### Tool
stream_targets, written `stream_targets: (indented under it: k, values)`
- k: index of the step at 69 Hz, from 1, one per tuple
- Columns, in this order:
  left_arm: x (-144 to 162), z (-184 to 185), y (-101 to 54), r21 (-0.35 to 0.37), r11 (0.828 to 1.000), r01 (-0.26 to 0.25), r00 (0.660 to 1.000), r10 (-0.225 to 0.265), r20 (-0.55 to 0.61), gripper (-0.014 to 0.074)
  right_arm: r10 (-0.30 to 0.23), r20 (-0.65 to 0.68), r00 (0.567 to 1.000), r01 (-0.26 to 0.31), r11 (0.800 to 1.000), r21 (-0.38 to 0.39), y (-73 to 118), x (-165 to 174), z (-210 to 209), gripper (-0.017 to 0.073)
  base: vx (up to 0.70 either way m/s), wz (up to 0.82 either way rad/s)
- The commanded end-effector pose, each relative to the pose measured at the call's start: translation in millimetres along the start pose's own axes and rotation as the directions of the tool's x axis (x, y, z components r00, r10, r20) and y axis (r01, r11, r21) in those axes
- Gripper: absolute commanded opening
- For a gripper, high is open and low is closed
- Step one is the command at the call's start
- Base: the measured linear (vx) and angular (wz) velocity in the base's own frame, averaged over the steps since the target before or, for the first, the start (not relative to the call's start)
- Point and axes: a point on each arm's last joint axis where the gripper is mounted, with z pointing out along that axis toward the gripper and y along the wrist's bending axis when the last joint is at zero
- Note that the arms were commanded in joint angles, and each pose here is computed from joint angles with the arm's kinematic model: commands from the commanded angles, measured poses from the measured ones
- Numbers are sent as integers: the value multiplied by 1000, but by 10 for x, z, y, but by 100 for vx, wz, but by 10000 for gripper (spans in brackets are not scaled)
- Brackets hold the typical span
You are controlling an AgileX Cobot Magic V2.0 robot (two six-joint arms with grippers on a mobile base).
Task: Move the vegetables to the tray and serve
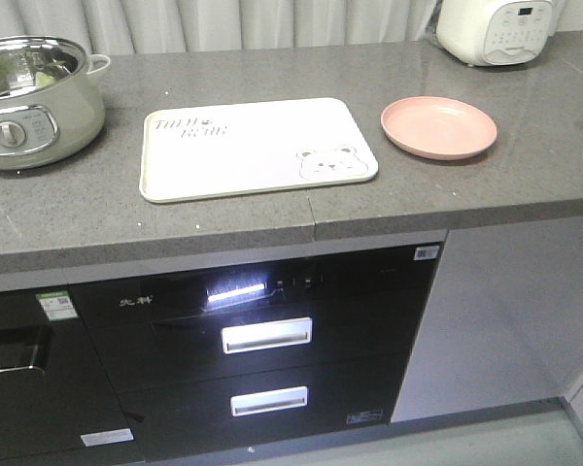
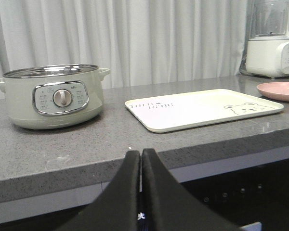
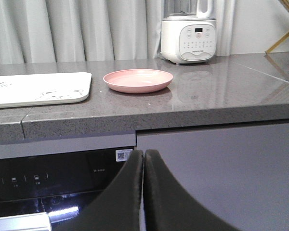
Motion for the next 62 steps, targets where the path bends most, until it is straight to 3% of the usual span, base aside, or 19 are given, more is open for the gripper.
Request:
stream_targets:
  k: [1, 62]
  values:
    - [14, -6, -6, 9, 1000, 11, 998, -12, 63, -6, -20, 66, 998, 20, 1000, 1, -1, -18, -1, -6, 21, 8]
    - [14, -6, -6, 9, 1000, 11, 998, -12, 63, -6, -20, 66, 998, 20, 1000, 1, -1, -18, -1, -6, 18, 10]
